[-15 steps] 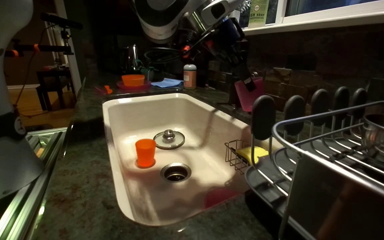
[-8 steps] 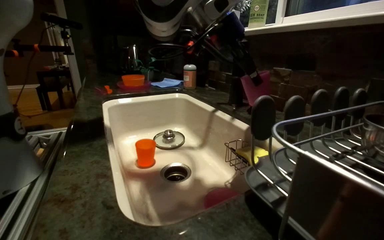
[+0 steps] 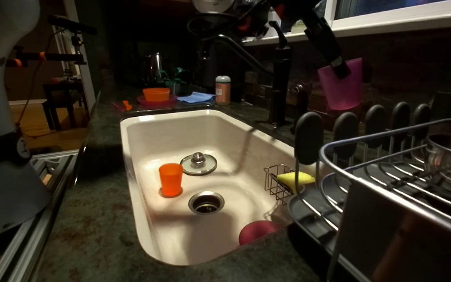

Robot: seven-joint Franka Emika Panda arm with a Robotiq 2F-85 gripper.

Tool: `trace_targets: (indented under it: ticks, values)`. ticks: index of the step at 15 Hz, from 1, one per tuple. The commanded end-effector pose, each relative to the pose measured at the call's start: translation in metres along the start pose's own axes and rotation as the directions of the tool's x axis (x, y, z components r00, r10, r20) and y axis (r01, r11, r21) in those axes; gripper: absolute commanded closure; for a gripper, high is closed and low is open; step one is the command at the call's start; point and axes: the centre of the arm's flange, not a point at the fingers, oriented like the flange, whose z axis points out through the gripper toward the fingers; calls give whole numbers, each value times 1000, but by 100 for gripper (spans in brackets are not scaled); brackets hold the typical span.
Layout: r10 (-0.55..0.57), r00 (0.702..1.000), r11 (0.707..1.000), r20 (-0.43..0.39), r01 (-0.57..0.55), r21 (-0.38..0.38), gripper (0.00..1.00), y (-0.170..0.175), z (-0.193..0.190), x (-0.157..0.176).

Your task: Remove the pink cup from the sink and put it in the drying rack

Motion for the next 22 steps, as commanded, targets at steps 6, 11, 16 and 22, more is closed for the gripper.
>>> trace_targets:
  ticks: [6, 11, 16, 22]
  values:
    - [86, 995, 986, -45, -91, -137, 99, 33, -47, 53]
    - [108, 992, 967, -71, -121, -224, 99, 50, -62, 63]
    - [106, 992, 945, -75, -124, -304, 99, 69, -71, 71]
    - [109, 991, 918, -78, -130, -374, 99, 100, -70, 83]
